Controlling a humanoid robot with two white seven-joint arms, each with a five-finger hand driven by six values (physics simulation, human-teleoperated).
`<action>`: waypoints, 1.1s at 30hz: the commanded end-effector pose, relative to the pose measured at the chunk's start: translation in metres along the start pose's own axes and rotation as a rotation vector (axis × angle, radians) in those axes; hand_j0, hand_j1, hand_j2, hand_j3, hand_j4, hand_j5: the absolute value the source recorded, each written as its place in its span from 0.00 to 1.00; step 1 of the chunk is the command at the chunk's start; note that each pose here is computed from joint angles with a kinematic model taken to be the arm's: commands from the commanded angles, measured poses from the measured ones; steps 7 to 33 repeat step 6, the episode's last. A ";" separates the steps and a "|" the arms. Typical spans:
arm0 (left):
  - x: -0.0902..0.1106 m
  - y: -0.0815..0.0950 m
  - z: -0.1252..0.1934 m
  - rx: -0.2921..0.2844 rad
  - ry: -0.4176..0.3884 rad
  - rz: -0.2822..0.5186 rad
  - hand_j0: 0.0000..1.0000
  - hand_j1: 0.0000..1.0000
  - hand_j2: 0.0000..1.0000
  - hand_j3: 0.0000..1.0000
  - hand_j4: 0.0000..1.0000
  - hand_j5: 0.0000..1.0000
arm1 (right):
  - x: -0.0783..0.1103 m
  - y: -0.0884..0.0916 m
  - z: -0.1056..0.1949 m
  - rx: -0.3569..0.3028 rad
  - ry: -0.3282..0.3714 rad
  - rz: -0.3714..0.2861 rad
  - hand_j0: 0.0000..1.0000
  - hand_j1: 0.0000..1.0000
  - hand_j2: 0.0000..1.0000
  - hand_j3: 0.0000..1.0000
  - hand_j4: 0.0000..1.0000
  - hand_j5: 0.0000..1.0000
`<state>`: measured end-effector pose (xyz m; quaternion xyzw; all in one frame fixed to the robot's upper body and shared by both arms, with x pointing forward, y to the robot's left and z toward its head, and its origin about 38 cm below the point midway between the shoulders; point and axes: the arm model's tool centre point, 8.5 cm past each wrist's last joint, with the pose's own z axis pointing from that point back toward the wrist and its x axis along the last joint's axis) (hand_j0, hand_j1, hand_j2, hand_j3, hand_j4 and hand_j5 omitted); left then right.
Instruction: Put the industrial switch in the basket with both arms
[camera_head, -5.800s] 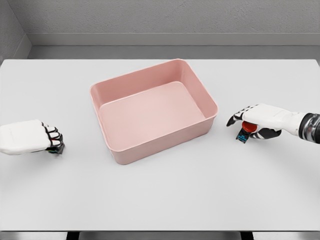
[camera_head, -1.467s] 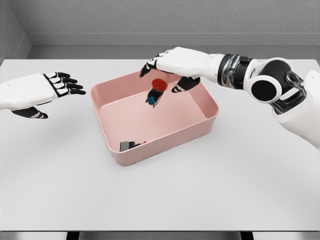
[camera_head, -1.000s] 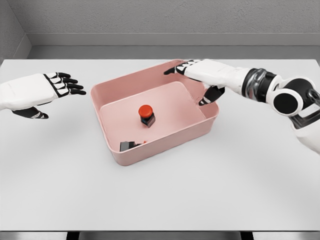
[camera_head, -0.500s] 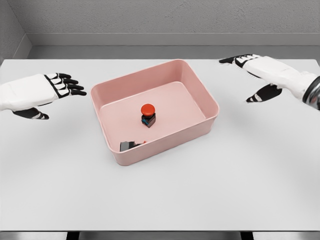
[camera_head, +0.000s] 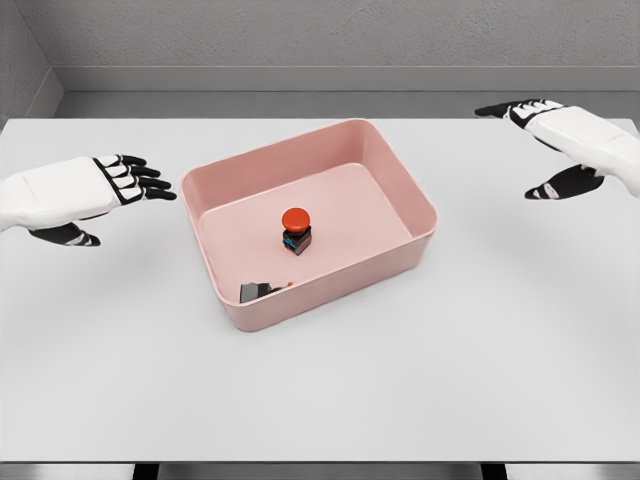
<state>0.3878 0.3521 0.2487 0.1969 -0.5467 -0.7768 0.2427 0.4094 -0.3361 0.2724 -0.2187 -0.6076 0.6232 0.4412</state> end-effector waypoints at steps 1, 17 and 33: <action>-0.001 0.001 0.002 0.000 0.005 0.002 1.00 1.00 1.00 1.00 1.00 1.00 | 0.000 -0.001 0.001 -0.003 -0.001 -0.001 1.00 1.00 1.00 1.00 1.00 1.00; -0.001 0.000 0.003 -0.001 0.005 0.004 1.00 1.00 1.00 1.00 1.00 1.00 | -0.002 0.003 0.000 0.004 0.004 -0.011 1.00 1.00 1.00 1.00 1.00 1.00; -0.001 0.000 0.003 -0.001 0.005 0.004 1.00 1.00 1.00 1.00 1.00 1.00 | -0.002 0.003 0.000 0.004 0.004 -0.011 1.00 1.00 1.00 1.00 1.00 1.00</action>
